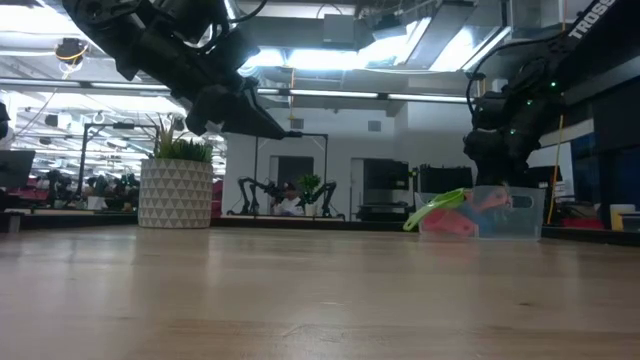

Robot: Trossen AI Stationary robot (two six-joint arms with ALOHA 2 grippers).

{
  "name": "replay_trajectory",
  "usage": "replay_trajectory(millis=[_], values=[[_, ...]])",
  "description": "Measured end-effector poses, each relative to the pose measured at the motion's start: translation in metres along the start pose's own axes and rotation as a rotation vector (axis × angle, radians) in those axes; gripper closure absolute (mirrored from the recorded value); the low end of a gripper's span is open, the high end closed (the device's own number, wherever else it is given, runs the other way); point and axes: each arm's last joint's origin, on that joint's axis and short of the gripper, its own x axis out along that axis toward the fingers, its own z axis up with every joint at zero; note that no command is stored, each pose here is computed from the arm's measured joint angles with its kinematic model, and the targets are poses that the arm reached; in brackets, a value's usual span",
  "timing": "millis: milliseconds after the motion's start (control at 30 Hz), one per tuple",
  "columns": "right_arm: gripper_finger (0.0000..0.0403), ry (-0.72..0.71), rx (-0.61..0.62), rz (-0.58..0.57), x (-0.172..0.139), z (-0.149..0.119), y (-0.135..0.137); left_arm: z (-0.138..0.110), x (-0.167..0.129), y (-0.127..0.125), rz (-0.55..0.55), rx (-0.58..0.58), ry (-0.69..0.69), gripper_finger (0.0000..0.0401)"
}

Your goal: Nest measuring cups in basket

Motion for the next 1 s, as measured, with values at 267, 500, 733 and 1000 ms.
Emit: replay_trajectory(millis=[267, 500, 733, 1000], values=[[0.0251, 0.0, 0.001, 0.0, 0.0, -0.0001, 0.0, 0.0, 0.0, 0.0001, 0.0, 0.0, 0.0, 0.0374], [0.0224, 0.001, 0.028, 0.003, 0.0, -0.0001, 0.0001, 0.0, 0.0, 0.0, 0.0, 0.0, 0.0, 0.0374], [0.0294, 0.003, 0.003, 0.003, 0.0, -0.0003, 0.0, -0.0001, 0.0, 0.0, 0.0, 0.0, 0.0, 0.0374], [0.0359, -0.001, -0.001, 0.003, -0.0003, 0.0003, 0.0001, -0.0001, 0.0, 0.0001, 0.0, 0.0, 0.0, 0.0374]])
